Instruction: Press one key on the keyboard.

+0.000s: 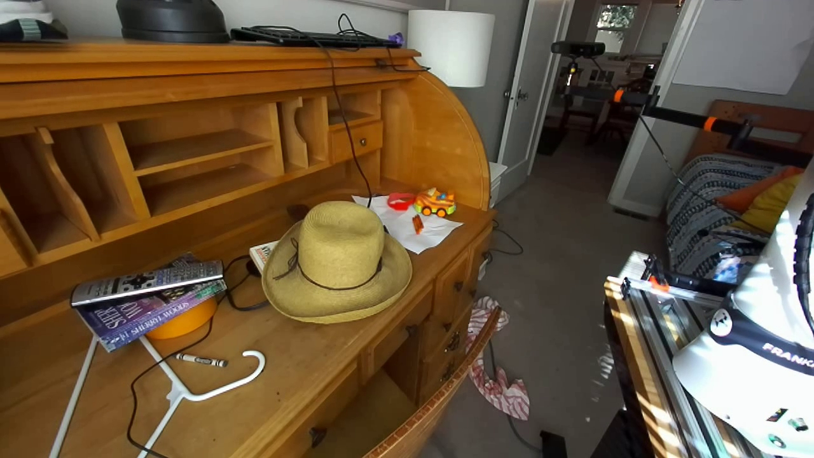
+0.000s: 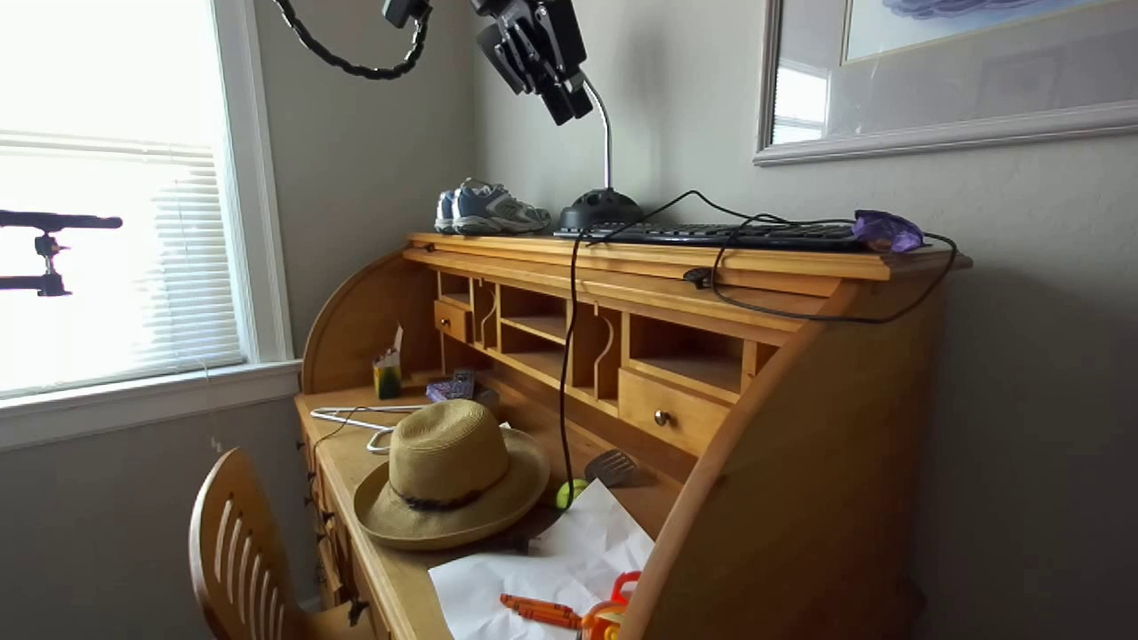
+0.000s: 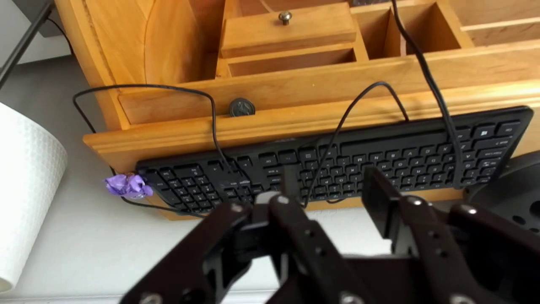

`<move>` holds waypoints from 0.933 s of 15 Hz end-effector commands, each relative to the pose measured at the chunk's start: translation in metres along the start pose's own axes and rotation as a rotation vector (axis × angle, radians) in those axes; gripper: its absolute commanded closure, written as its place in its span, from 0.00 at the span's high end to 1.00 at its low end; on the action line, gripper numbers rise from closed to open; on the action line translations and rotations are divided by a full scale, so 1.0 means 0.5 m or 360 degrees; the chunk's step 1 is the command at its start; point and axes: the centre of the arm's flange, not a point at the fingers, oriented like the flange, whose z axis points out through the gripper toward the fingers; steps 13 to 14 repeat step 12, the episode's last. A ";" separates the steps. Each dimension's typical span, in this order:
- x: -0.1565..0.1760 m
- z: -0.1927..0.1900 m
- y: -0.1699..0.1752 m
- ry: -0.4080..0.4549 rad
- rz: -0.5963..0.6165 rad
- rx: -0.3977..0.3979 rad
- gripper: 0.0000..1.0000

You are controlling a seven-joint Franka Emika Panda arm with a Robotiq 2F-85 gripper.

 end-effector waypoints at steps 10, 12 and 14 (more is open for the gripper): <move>-0.086 -0.047 -0.007 -0.0547 0.0131 -0.0014 1.00; -0.081 -0.034 0.002 -0.0492 0.0095 0.0014 0.99; -0.081 -0.034 0.002 -0.0492 0.0095 0.0014 0.99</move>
